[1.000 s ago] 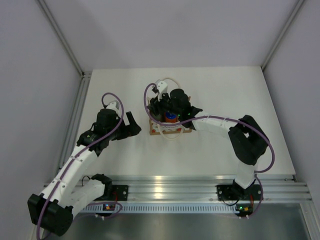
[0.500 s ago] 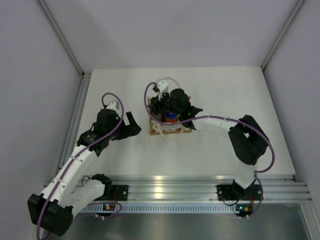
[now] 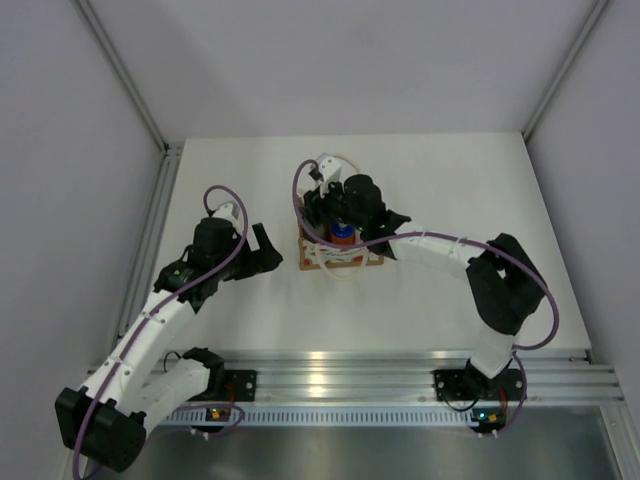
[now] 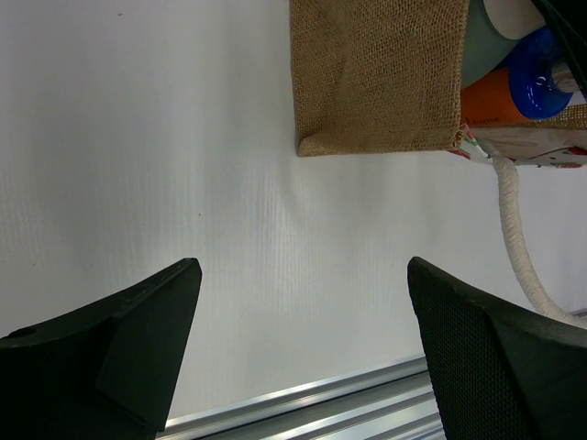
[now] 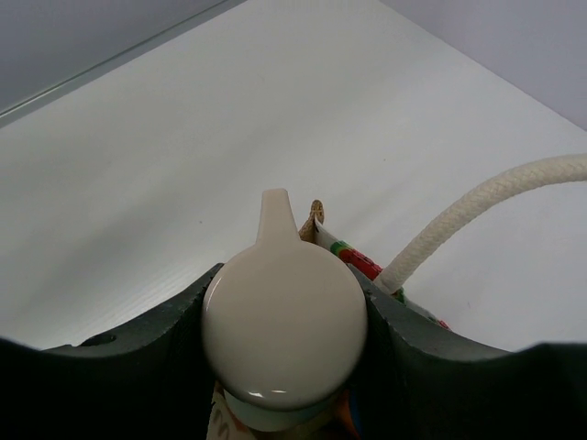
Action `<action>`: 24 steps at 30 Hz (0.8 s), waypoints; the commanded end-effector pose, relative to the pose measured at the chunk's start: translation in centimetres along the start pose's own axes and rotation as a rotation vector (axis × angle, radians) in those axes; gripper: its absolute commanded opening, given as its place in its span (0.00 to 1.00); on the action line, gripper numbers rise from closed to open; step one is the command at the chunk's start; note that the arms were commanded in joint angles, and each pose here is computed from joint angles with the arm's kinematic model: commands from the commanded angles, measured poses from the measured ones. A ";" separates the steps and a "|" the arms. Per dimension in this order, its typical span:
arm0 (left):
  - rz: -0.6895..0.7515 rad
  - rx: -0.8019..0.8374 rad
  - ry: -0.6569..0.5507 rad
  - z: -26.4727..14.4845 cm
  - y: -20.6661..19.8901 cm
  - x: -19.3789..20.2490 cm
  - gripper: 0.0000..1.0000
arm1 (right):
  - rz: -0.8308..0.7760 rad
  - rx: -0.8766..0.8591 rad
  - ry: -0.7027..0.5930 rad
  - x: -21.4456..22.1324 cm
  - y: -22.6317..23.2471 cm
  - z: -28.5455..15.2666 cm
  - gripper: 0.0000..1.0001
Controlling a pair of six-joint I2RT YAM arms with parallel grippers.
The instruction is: Take the personal care products out of the canvas bag
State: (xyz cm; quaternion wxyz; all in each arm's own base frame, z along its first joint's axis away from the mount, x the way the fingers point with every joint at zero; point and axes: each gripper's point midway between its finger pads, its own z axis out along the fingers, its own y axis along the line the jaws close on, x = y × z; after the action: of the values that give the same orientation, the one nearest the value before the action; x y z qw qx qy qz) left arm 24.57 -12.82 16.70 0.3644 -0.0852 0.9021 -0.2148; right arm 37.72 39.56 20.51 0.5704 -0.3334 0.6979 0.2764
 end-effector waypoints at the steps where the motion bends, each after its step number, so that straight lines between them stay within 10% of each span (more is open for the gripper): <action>1: 0.011 0.025 -0.054 -0.3 -0.6 -1.2 0.98 | -0.048 0.016 -0.385 -15.4 0.1 -3.9 0.00; 24: 0.014 0.034 -0.077 -0.8 -0.8 -1.5 0.98 | -0.063 0.175 -0.398 -25.3 -2.2 -10.0 0.00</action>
State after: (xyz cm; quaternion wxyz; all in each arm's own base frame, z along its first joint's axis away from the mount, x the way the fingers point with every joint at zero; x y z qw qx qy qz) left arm 24.50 -12.70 17.27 0.3747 -0.0853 0.8972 -0.2175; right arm 37.92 37.34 32.48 0.6079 -0.3038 0.6912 0.2457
